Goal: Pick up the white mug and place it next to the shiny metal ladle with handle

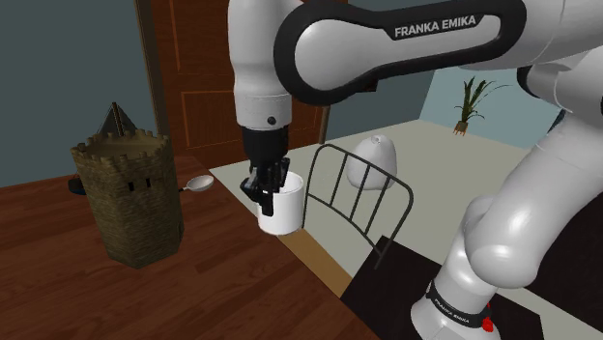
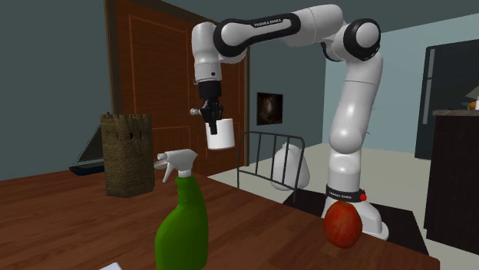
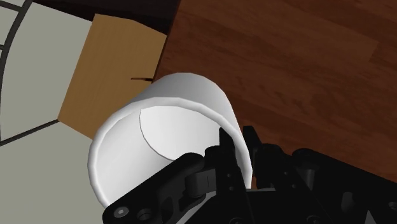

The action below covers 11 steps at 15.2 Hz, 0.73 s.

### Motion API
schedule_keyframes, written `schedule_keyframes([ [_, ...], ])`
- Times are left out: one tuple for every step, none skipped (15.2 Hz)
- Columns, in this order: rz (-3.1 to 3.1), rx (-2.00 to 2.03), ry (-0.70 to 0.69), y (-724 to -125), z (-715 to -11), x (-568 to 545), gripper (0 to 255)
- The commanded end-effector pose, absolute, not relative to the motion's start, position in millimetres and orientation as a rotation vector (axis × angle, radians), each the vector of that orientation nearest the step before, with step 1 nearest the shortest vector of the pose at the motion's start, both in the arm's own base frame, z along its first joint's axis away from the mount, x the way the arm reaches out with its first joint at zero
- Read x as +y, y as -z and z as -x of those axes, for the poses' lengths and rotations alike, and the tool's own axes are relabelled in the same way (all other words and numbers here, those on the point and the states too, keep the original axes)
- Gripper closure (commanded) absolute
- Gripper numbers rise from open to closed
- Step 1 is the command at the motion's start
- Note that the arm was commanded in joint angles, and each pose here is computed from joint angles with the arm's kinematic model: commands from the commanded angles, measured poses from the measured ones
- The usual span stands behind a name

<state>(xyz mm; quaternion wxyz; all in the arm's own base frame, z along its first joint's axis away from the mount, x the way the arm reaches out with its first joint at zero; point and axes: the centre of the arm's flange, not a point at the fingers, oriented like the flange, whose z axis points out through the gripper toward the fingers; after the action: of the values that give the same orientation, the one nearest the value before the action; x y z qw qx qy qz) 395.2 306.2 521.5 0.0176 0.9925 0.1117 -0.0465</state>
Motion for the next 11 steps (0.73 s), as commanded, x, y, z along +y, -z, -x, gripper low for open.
schedule_keyframes([
  [-3.083,0.347,0.144,-520.6,-420.6,298.2,255],
  [-3.083,0.347,0.144,-520.7,-433.1,294.1,255],
  [-3.083,0.347,0.144,-520.8,-445.7,290.0,255],
  [-3.083,0.347,0.144,-520.9,-458.2,285.9,255],
  [-3.083,0.347,0.144,-520.9,-470.8,281.7,255],
  [-3.083,0.347,0.144,-521.0,-483.3,277.6,255],
  [-3.083,0.347,0.144,-521.1,-495.8,273.5,255],
  [-3.083,0.347,0.144,-521.2,-508.4,269.3,255],
  [-3.083,0.347,0.144,-521.3,-520.9,265.2,255],
  [-3.083,0.347,0.144,-521.3,-533.5,261.1,255],
  [-3.083,0.347,0.144,-521.4,-546.0,256.9,255],
])
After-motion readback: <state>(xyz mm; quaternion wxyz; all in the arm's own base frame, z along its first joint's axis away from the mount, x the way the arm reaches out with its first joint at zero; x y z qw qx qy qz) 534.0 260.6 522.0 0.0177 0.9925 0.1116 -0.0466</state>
